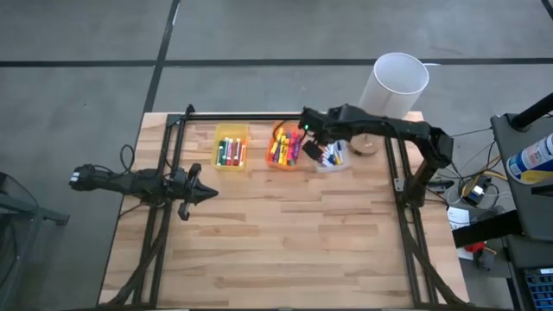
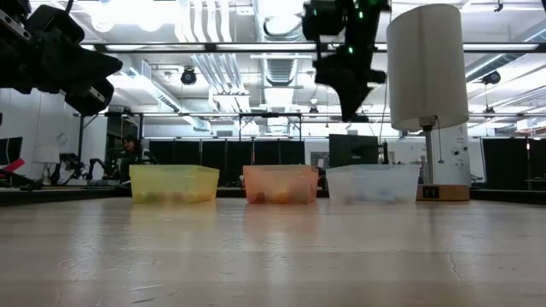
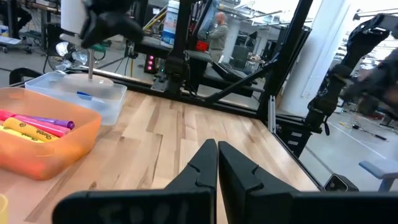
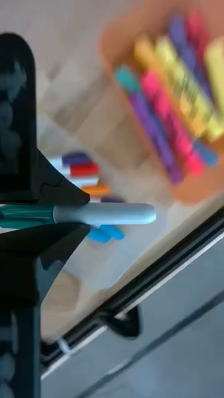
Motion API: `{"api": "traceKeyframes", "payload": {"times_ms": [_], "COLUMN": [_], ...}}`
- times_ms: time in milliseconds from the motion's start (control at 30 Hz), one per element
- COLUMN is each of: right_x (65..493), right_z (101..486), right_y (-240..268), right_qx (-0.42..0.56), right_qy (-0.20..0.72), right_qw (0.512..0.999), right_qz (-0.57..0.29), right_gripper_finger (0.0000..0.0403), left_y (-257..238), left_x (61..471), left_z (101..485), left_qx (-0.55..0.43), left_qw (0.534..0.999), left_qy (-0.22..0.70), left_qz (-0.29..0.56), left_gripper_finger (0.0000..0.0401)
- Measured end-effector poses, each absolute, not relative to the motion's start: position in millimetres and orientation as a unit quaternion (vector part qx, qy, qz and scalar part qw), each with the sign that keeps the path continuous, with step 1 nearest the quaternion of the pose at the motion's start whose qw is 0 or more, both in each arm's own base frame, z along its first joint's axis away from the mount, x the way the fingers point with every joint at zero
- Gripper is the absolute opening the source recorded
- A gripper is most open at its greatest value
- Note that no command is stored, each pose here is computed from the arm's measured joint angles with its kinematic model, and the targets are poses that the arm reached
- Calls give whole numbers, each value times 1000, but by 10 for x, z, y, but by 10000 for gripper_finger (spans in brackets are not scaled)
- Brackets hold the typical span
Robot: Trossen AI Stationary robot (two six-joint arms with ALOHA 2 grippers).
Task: Pick & Place Markers
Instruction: Put the green mini marker into the yellow bin
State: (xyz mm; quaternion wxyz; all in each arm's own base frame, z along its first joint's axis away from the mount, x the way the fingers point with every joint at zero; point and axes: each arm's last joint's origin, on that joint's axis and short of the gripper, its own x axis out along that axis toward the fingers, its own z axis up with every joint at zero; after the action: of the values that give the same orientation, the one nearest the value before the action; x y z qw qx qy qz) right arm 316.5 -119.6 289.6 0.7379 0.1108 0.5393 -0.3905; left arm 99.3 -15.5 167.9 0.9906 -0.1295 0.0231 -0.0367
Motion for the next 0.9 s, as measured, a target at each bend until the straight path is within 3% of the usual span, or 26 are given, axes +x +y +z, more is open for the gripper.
{"api": "traceKeyframes", "payload": {"times_ms": [233,567,900], "right_x": [3017,2877,2759], "right_z": [2552,1946,1636], "right_y": [-1517,-1468,-1415], "right_qx": [156,199,209], "right_qy": [556,569,575], "right_qw": [711,700,696], "right_qz": [-402,-383,-375], "right_gripper_finger": [26,26,74], "left_y": [-154,-155,-155], "left_x": [993,993,993], "left_z": [1679,1679,1679], "left_qx": [-129,-130,-130], "left_qw": [991,991,991], "left_qy": [23,23,23], "left_qz": [-37,-37,-37], "left_gripper_finger": [9,9,9]}}
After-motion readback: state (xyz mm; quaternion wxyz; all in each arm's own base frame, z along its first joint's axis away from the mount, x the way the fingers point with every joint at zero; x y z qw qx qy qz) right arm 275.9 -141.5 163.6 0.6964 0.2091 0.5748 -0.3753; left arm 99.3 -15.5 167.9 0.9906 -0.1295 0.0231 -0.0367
